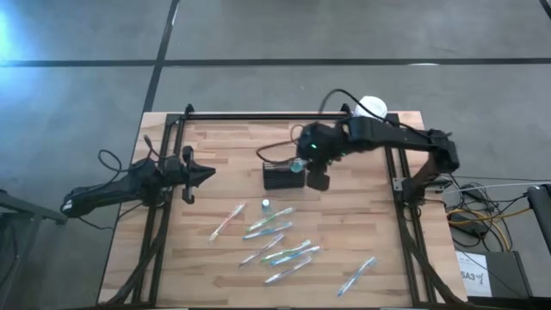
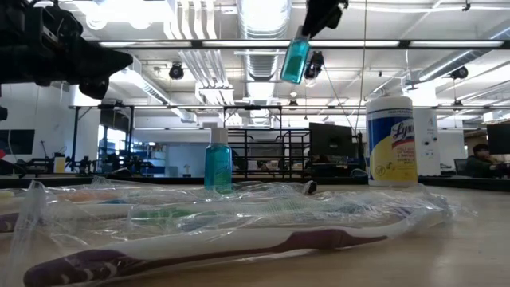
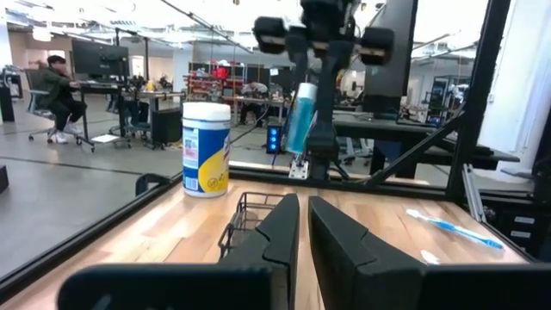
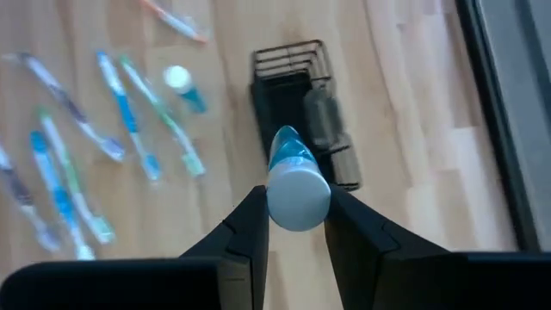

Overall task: Pick & Place toothbrushing station
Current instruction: Put the right blue mouthwash in the wire organizer

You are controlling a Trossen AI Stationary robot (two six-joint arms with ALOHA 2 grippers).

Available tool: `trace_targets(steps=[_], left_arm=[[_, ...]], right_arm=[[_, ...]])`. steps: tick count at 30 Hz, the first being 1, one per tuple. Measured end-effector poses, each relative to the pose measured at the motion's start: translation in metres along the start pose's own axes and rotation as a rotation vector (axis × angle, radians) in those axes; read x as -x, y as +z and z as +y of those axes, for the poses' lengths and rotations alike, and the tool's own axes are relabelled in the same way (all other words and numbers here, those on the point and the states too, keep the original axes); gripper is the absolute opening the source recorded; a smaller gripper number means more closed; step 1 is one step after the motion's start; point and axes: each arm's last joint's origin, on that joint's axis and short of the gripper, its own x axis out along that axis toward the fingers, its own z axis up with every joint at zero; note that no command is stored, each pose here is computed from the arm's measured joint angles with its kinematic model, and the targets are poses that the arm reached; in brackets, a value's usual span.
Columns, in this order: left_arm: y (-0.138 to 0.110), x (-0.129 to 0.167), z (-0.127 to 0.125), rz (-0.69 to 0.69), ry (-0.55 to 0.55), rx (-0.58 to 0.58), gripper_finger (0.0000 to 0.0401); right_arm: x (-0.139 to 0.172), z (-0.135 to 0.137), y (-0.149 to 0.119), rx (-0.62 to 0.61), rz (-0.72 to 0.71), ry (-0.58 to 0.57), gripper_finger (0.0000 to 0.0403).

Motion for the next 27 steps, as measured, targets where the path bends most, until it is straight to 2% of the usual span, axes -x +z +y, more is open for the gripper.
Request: trace_targets(steps=[8,15,21,27], left_arm=[[-0.002,-0.001,0.001,0.02,0.013,-0.008,0.0035],[-0.003,-0.001,0.001,0.034,0.015,-0.006,0.0035],[-0.004,-0.001,0.001,0.044,0.016,-0.004,0.0035],[-0.005,-0.001,0.001,0.051,0.017,0.009,0.0035]], right_arm=[[-0.026,-0.011,0.04,0.157,0.139,0.001,0.0083],[-0.054,-0.009,0.062,0.284,0.17,0.067,0.0083],[-0.077,-0.021,0.058,0.254,0.228,0.098,0.0083],[-0.085,-0.022,0.063,0.26,0.186,0.096,0.0082]])
